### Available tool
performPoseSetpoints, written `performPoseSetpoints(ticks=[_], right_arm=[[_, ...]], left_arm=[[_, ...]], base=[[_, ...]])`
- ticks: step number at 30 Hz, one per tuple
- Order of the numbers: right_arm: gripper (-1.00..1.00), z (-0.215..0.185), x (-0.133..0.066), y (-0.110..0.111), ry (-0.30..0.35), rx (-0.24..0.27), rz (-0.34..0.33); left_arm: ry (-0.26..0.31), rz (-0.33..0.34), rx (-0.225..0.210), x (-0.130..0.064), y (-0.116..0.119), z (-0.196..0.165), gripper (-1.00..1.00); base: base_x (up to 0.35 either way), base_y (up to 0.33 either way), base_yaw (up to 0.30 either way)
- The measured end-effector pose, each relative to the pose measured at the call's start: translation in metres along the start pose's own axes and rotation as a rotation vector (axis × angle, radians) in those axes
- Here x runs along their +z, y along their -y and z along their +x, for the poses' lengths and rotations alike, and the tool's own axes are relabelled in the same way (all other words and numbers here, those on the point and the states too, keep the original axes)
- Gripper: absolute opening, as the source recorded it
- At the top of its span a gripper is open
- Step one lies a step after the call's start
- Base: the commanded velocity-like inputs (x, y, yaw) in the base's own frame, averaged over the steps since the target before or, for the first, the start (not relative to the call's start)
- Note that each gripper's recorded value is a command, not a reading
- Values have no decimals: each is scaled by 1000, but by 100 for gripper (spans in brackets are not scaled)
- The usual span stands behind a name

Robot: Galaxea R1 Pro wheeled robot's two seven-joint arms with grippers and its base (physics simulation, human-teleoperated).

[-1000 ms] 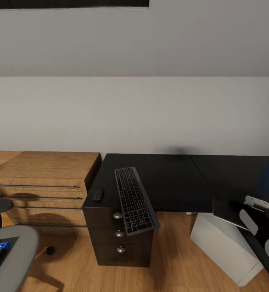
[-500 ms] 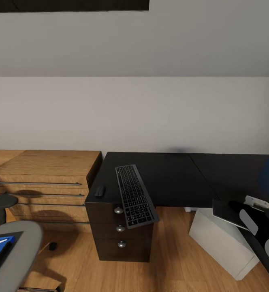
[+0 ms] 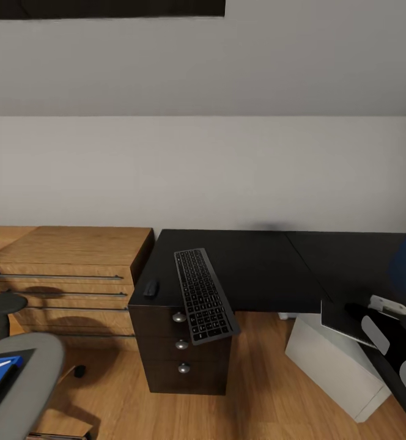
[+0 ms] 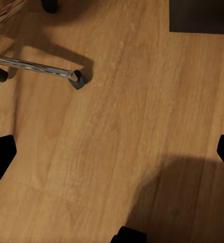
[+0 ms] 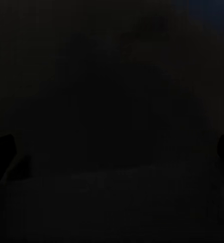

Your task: In the bedroom, organize the workspace by keeping the computer under the desk, ensuring the monitor is on the desk, placing the keyboard on the desk next to the monitor, placing the mouse on the desk next to the keyboard, moving the folder from the swivel chair onto the desk next to the mouse, stacking the notebook on top of the folder with the pen on top of the notebook, and positioning the swivel chair next to the desk.

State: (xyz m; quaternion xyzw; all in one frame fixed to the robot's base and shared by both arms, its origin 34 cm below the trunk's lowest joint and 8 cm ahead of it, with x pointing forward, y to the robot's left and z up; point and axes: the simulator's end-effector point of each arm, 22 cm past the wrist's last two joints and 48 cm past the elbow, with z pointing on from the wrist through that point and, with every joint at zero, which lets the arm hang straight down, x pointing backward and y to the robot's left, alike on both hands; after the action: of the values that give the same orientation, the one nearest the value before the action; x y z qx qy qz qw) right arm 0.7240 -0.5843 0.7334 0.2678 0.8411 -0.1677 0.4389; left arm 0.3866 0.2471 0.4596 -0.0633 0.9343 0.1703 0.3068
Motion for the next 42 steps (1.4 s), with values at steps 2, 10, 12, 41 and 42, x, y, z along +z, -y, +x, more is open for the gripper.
performPoseSetpoints(ticks=[2,10,12,41,42], right_arm=[[100,-1,-2,1,-4,6,1],[100,-14,-9,1,-4,6,1],[100,-17,-11,1,-4,6,1],[100,-113,-52,-28,124,22,-76],[100,-122,-59,-35,145,18,-93]], left_arm=[[0,0,1,-3,-1,-2,100],[0,1,2,-13,-5,-12,100],[0,1,2,-16,-6,-14,100],[-7,1,5,-52,-19,-44,100],[-8,1,5,-53,-19,-45,100]], base=[[0,0,0],[0,0,0],[0,0,0],[0,0,0],[0,0,0]])
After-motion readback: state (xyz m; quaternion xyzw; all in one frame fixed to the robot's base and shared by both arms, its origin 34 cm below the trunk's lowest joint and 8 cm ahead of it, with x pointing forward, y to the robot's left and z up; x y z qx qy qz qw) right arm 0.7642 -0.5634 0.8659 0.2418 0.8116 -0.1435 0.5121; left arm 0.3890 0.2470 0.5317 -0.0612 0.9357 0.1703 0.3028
